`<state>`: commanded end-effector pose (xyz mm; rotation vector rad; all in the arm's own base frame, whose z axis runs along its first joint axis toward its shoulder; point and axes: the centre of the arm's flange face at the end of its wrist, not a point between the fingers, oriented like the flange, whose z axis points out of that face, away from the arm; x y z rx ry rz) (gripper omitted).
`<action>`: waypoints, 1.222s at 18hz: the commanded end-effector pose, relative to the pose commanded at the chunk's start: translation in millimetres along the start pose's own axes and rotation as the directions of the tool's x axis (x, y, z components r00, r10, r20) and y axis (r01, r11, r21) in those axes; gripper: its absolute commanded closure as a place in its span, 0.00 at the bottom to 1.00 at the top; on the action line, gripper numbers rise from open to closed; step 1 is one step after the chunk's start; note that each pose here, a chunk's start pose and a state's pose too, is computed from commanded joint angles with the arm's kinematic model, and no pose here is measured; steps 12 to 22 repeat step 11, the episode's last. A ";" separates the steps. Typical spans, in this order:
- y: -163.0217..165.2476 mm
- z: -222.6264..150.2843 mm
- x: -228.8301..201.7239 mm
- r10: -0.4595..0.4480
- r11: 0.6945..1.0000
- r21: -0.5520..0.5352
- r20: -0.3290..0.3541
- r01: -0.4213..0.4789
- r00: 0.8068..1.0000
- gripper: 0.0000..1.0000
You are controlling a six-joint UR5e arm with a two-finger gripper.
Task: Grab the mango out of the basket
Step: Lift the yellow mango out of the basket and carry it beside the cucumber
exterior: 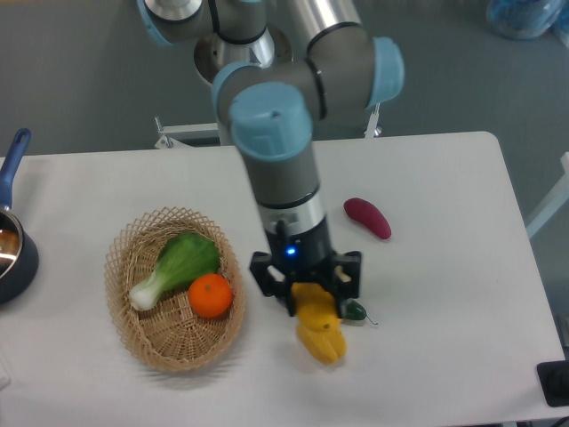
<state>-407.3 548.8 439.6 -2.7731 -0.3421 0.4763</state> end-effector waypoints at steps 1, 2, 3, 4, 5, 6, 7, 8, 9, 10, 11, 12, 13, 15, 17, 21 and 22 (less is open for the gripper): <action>3.0 0.5 -7.7 -0.010 1.000 -0.001 0.004 0.010 1.000 0.50; 6.0 -0.1 -15.8 -0.016 1.000 0.002 0.003 0.016 1.000 0.50; 8.4 0.8 -21.3 -0.009 1.000 0.007 -0.005 0.009 1.000 0.50; 11.3 1.8 -27.8 -0.001 1.000 0.011 -0.011 0.001 1.000 0.50; 13.6 3.0 -31.6 0.001 1.000 0.013 -0.015 -0.001 1.000 0.50; 15.3 3.9 -31.6 0.001 1.000 0.010 -0.016 -0.001 1.000 0.50; 18.1 5.8 -34.5 -0.004 1.000 0.004 -0.017 0.004 1.000 0.50; 23.3 8.9 -40.7 -0.012 1.000 -0.005 -0.018 0.012 1.000 0.50; 26.3 8.6 -46.1 -0.008 1.000 -0.007 -0.016 0.008 1.000 0.50; 28.7 8.2 -50.5 0.000 1.000 -0.008 -0.015 0.000 1.000 0.50; 29.5 8.4 -52.0 0.004 1.000 -0.006 -0.017 -0.004 1.000 0.50; 29.5 8.4 -52.0 0.004 1.000 -0.006 -0.017 -0.004 1.000 0.50; 29.5 8.4 -52.0 0.004 1.000 -0.006 -0.017 -0.004 1.000 0.50; 29.5 8.4 -52.0 0.004 1.000 -0.006 -0.017 -0.004 1.000 0.50; 29.5 8.4 -52.0 0.004 1.000 -0.006 -0.017 -0.004 1.000 0.50; 29.5 8.4 -52.0 0.004 1.000 -0.006 -0.017 -0.004 1.000 0.50; 29.5 8.4 -52.0 0.004 1.000 -0.006 -0.017 -0.004 1.000 0.50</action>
